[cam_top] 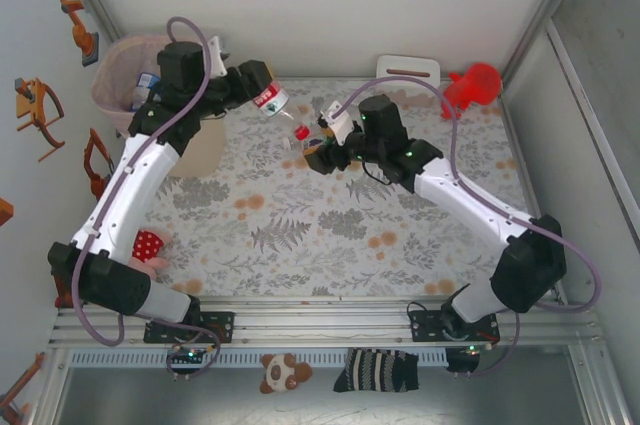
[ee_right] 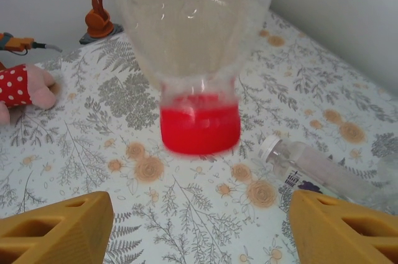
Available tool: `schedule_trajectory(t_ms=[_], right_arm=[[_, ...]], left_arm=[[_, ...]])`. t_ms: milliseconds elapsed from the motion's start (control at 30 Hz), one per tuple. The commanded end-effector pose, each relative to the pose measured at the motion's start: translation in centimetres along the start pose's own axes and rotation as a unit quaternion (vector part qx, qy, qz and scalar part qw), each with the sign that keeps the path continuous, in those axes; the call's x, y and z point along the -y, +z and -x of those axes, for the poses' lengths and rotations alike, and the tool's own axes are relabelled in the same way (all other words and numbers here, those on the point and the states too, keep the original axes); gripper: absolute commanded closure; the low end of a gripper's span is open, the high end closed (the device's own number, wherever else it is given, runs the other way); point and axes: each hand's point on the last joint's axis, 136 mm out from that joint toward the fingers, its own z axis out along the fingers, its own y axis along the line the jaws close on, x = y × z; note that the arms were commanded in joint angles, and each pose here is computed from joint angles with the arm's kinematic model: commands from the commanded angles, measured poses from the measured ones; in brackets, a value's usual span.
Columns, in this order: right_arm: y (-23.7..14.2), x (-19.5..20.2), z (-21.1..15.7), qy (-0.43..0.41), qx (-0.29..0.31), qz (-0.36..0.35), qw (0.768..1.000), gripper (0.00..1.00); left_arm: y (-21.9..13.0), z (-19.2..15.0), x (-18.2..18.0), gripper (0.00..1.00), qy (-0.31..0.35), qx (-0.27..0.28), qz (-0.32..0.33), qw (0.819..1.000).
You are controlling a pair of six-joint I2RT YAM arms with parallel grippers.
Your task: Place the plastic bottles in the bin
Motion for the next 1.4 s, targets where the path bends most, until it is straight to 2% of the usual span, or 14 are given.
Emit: schedule_trajectory(t_ms=[0,233,400,633,733,933,1167,1367], right_arm=[[-2.0,-0.2,1.4,-0.003,0.017,-0.016,1.000,0.26],[-3.5,-0.4,0.6,-0.002,0.003,-0.031,1.000,0.26],[-4.2,-0.4,0.4,-0.002,0.000,-0.039,0.999,0.26],[-4.8,-0.4,0.5,-0.001,0.001,-0.044,0.999,0.27],[-5.0,-0.5,0.5,0.000,0.000,-0.044,0.999,0.26],[-5.4,-0.7,0.2,-0.001,-0.004,-0.048,0.999,0.27],[-5.6,-0.7,-0.1,0.001,-0.007,-0.053,0.999,0.28],[-5.6,-0.5,-0.5,0.000,-0.012,-0.057,0.998,0.28]], left_arm=[[-2.8,2.9,-1.1,0.50,0.057,0.036,0.051,0.996],[-7.9,8.8,-4.5,0.50,0.093,0.105,0.141,0.980],[-11.5,12.2,-5.8,0.50,0.126,0.145,0.204,0.960],[-14.0,14.9,-9.0,0.50,0.159,0.157,0.301,0.927],[-13.6,15.6,-10.4,0.50,0.161,0.154,0.312,0.924],[-11.3,15.3,-13.1,0.50,0.149,0.111,0.316,0.930],[-7.2,12.0,-16.3,0.51,0.114,0.036,0.296,0.948],[-4.4,8.0,-19.7,0.52,0.092,-0.021,0.291,0.952]])
